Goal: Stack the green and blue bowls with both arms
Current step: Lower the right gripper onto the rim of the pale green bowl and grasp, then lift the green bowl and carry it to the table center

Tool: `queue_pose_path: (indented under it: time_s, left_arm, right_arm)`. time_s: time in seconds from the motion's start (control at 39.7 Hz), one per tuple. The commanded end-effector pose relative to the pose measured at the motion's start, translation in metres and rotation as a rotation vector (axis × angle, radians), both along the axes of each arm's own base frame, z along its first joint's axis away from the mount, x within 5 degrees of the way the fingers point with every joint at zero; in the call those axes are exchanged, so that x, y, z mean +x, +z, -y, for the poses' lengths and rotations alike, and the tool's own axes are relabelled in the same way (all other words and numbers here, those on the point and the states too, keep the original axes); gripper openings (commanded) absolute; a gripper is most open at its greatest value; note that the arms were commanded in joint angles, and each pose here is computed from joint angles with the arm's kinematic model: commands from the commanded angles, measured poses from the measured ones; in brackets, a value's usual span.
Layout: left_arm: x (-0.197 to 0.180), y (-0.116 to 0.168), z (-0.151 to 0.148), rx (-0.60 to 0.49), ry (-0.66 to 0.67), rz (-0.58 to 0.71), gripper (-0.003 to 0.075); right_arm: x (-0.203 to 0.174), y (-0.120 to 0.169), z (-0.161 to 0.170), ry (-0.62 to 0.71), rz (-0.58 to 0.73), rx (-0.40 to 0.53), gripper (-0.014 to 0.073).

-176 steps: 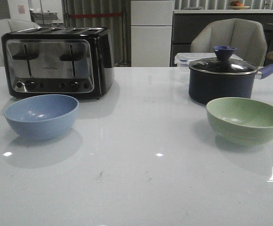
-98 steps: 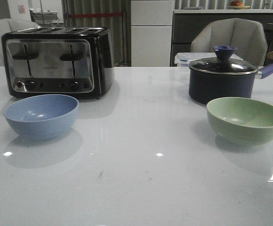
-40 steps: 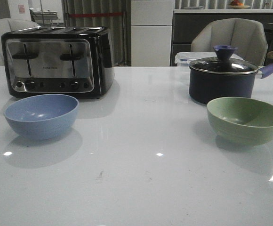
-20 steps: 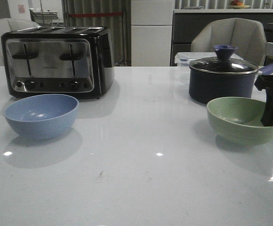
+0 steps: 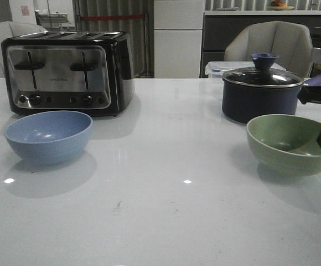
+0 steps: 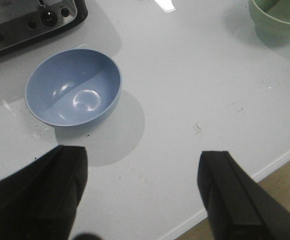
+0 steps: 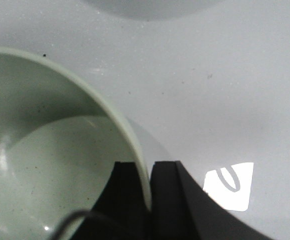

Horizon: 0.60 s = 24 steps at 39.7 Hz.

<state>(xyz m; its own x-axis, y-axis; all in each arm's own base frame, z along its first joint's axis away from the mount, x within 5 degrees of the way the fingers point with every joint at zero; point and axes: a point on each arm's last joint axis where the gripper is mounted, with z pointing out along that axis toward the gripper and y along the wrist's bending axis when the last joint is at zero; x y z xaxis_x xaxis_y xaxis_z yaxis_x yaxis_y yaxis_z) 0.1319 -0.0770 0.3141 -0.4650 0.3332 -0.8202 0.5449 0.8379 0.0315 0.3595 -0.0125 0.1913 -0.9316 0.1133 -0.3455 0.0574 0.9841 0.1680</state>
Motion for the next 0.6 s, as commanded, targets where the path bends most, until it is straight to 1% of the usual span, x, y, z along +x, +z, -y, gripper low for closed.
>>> queue_pose_path:
  time_s: [0.0,0.1,0.18,0.3,0.43,0.58]
  left_arm:
    - [0.003,0.016,0.003,-0.061,-0.003,0.088,0.051]
    - [0.003,0.016,0.003,-0.061,-0.003,0.088,0.051]
    - [0.003,0.016,0.003,-0.061,-0.003,0.088,0.051]
    - [0.003,0.016,0.003,-0.061,-0.003,0.088,0.051]
    - [0.003,0.016,0.003,-0.061,-0.003,0.088,0.051]
    - [0.003,0.016,0.003,-0.061,-0.003,0.088,0.051]
  right_arm:
    - [-0.003,0.049,-0.012,0.058,0.143,-0.011,0.0086]
    - [-0.006,0.072,-0.034,0.158,0.173,-0.013,0.0086]
    - [-0.005,0.089,-0.058,0.238,0.183,-0.002,0.0086]
    - [-0.006,0.104,-0.102,0.364,0.211,0.013,0.0086]
    - [-0.009,0.106,-0.145,0.47,0.252,0.025,0.0086]
    - [-0.013,0.089,-0.179,0.553,0.226,0.032,0.0086]
